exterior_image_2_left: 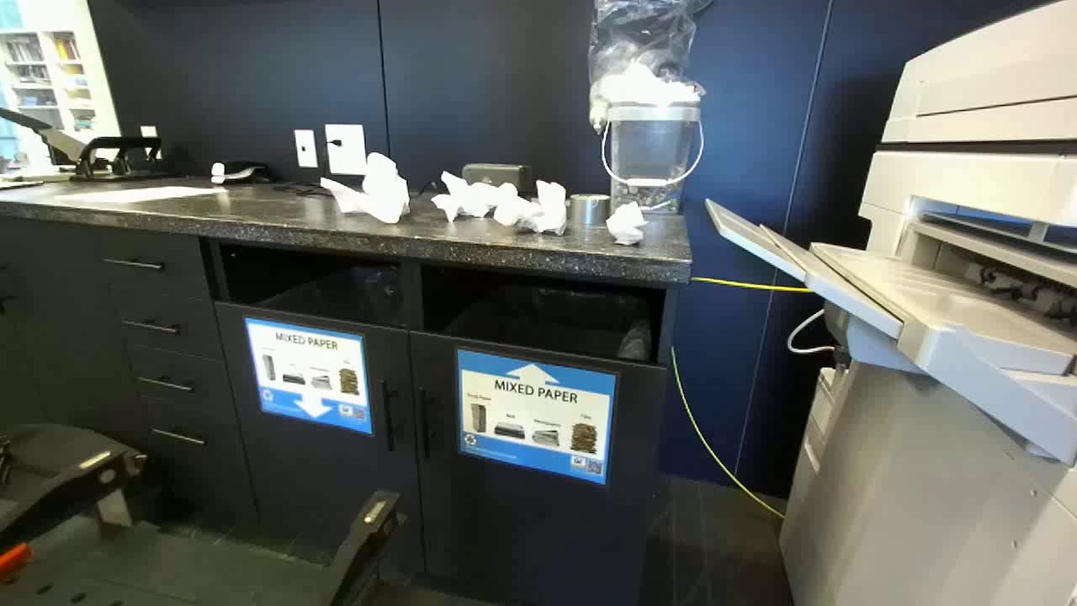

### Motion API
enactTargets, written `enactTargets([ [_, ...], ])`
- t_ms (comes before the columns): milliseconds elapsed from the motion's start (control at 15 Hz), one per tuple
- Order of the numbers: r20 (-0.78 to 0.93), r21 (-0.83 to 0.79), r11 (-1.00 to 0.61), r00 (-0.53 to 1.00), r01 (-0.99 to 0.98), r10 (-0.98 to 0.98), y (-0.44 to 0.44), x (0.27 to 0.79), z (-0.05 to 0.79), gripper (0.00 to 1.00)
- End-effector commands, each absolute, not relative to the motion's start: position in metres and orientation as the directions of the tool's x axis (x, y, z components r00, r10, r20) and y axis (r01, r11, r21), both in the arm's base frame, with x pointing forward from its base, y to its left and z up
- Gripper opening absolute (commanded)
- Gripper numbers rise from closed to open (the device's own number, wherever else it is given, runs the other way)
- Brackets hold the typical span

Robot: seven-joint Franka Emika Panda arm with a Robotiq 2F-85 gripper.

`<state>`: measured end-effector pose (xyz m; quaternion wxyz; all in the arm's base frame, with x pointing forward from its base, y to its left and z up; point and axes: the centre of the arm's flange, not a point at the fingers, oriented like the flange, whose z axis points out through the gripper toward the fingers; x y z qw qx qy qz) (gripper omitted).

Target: Place two crumpled papers inside the bin on the right

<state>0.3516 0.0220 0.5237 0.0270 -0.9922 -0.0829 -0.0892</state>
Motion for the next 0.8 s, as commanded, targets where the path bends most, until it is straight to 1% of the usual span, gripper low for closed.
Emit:
enactTargets([
  [0, 0.187, -0.038, -0.985, 0.969, 0.17, 0.16, 0.022, 0.352, 0.526, 1.0],
  [333, 0.198, -0.037, -0.985, 0.967, 0.17, 0.159, 0.022, 0.351, 0.531, 1.0],
  [533, 0.234, -0.02, -0.985, 0.959, 0.171, 0.162, 0.026, 0.364, 0.512, 1.0],
  [733, 0.275, -0.041, -0.984, 0.948, 0.175, 0.157, 0.025, 0.384, 0.491, 1.0],
])
